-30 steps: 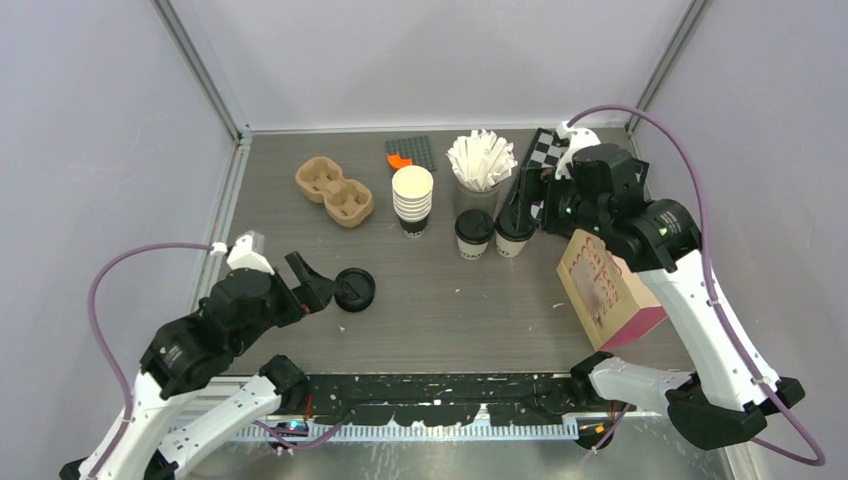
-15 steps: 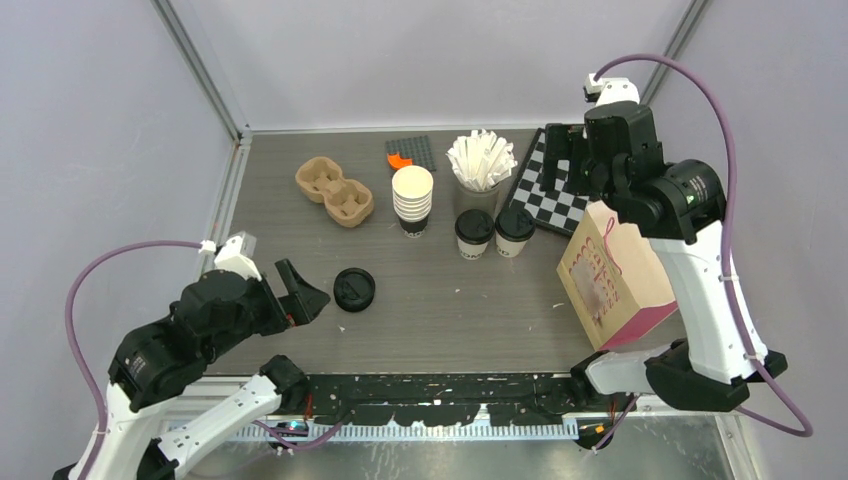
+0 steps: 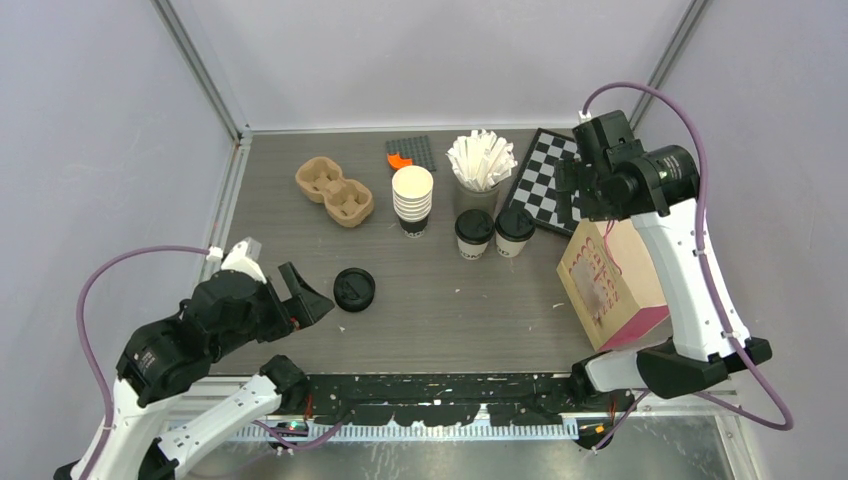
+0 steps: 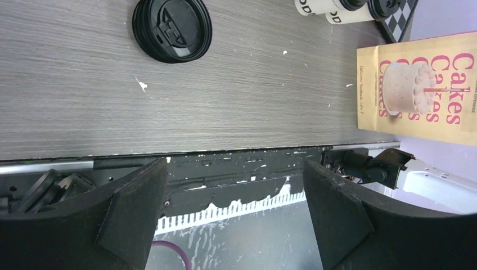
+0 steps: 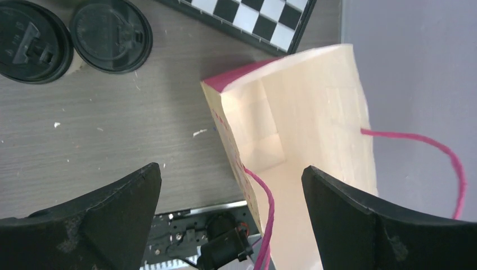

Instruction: Pack the takeout coffee

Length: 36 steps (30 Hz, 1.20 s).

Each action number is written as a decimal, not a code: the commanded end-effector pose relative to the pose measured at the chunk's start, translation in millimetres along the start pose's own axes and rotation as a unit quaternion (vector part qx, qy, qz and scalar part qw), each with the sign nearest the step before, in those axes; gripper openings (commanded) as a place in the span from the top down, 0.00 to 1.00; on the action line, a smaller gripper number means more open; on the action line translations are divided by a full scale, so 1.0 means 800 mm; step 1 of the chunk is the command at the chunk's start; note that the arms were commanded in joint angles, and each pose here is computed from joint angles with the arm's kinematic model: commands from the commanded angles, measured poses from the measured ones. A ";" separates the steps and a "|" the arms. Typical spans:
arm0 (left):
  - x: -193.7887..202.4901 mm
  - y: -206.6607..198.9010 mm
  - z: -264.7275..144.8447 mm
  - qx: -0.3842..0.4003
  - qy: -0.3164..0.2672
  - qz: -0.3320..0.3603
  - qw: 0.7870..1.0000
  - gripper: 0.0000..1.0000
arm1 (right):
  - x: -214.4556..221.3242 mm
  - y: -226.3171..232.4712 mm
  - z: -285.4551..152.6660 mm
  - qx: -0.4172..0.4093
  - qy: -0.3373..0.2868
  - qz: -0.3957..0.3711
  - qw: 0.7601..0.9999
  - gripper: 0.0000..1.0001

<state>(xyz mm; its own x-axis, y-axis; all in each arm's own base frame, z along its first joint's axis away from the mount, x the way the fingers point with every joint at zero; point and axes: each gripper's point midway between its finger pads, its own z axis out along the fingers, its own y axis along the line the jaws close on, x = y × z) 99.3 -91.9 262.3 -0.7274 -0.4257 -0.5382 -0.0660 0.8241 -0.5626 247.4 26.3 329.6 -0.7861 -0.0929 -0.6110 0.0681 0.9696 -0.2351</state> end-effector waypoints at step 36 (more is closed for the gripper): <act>-0.021 0.006 0.005 -0.032 -0.031 0.016 0.999 0.12 | 0.036 0.002 0.044 -0.049 0.089 0.049 0.994 0.66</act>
<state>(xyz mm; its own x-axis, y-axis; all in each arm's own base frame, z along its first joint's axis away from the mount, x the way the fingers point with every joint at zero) 103.2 -78.1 260.9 -0.7080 -0.4182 -0.5690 -0.1052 0.8593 -0.5006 245.1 23.0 272.3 -0.9007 0.0746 -0.4280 0.1214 0.9891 -0.0831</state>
